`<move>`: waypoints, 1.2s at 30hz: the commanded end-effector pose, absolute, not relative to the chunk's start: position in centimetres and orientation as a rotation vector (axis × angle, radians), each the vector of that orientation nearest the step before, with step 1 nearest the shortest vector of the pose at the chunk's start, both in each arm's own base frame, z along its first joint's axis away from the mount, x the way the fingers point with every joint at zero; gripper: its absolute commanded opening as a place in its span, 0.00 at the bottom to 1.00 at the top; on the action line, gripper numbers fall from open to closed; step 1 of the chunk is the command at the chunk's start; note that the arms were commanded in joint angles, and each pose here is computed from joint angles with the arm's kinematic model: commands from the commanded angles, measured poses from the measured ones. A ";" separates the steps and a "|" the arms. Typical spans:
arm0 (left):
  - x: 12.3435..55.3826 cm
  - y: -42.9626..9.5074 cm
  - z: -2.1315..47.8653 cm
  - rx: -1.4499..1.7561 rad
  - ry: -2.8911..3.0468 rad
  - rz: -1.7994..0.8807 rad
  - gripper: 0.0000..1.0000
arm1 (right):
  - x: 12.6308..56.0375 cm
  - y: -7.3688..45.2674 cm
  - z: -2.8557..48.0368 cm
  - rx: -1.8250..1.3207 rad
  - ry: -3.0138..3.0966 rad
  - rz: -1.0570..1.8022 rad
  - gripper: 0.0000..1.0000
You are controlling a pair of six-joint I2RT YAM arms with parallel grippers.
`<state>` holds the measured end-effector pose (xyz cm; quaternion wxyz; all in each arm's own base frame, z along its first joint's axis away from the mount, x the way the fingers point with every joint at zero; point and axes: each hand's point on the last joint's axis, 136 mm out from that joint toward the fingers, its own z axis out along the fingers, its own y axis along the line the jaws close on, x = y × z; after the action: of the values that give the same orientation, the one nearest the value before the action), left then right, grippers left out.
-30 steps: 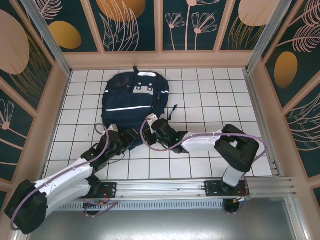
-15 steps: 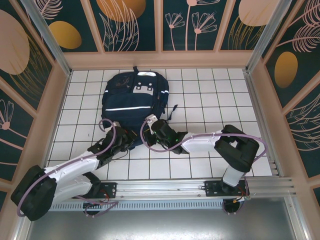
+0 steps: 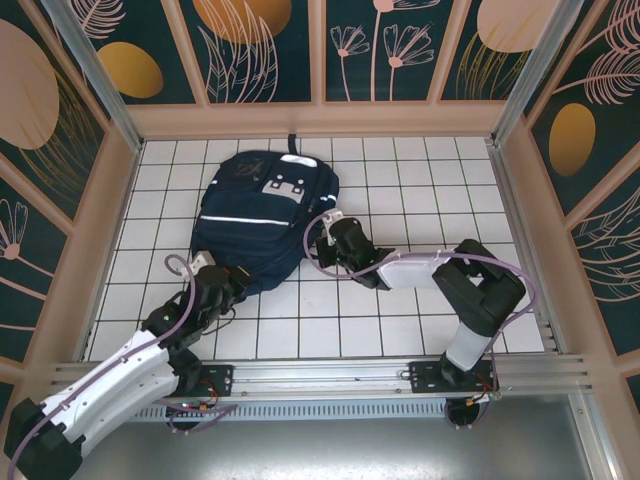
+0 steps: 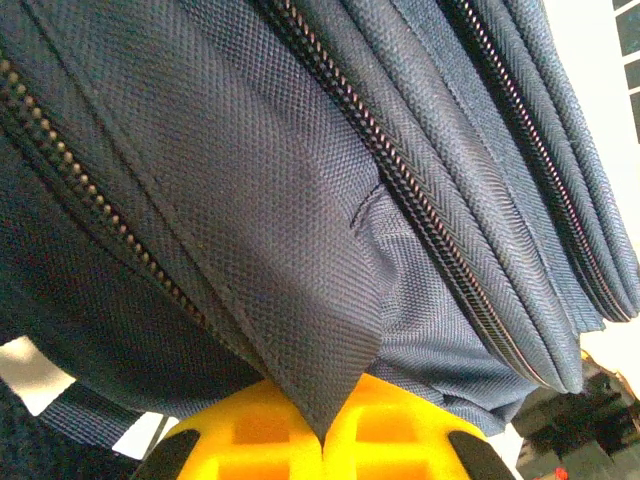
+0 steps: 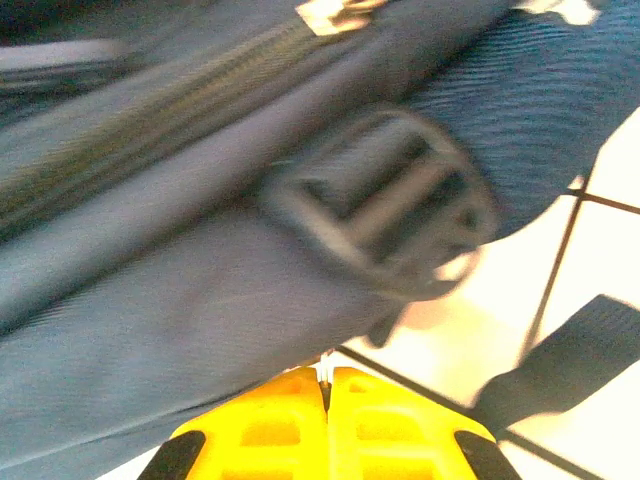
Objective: Pack books, pencil case, and school supplies into a backpack
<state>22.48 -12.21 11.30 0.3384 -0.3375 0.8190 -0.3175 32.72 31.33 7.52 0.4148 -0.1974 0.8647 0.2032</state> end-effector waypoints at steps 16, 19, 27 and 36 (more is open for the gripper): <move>24.5 -16.1 15.7 -0.644 2.092 -0.987 0.00 | 40.3 19.9 7.6 -0.075 2.199 0.215 0.00; 25.2 -18.3 16.6 -0.582 2.110 -1.025 0.00 | 41.0 16.6 8.2 0.038 2.195 0.193 0.00; 25.3 -24.9 19.5 -0.430 2.108 -1.162 0.00 | 42.3 8.9 9.2 0.303 2.159 0.158 0.00; 23.8 -32.2 19.4 -0.327 2.156 -1.242 0.00 | 43.5 5.8 8.6 0.385 2.162 0.099 0.00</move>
<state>23.73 -30.04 15.21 0.2901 -0.1388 0.8504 -0.4165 40.17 15.01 7.56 0.3914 0.0254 0.9022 0.1795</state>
